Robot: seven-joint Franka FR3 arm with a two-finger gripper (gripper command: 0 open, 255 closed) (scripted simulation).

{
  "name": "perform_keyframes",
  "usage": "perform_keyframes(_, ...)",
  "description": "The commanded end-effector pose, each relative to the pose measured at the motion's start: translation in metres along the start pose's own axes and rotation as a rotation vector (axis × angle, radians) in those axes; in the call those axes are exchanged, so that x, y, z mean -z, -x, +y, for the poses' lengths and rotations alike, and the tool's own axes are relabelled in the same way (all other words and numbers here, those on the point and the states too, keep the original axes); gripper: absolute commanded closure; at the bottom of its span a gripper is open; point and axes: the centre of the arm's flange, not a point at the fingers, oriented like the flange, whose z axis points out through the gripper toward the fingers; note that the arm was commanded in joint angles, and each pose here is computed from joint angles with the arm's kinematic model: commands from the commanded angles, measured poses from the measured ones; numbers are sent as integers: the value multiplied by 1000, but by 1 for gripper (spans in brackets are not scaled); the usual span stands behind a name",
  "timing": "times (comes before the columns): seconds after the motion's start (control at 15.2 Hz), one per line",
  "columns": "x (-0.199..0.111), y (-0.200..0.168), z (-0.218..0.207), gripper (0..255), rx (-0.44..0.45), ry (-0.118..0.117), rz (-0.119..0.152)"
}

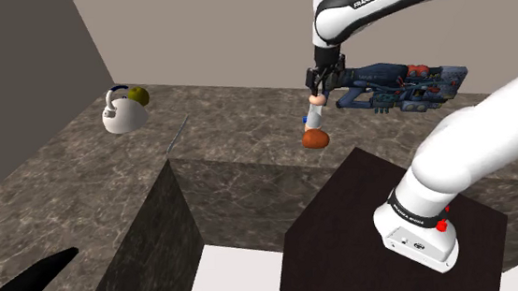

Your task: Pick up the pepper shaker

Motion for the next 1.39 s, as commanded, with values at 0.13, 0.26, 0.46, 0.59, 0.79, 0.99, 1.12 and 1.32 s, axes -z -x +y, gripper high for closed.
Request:
perform_keyframes(0.13,-31,-29,24,0,-41,10,5)
perform_keyframes(0.26,-48,-44,37,0,-62,15,6)
perform_keyframes(0.46,-73,-66,56,0,-93,23,8)
perform_keyframes(0.59,-80,-68,57,0,-95,23,8)
perform_keyframes(0.79,-96,-69,56,0,-95,23,8)
perform_keyframes(0.99,-115,-69,53,0,-95,23,8)
perform_keyframes(1.12,-115,-69,53,0,-95,23,8)
perform_keyframes(1.32,-114,-70,53,255,-95,23,8)
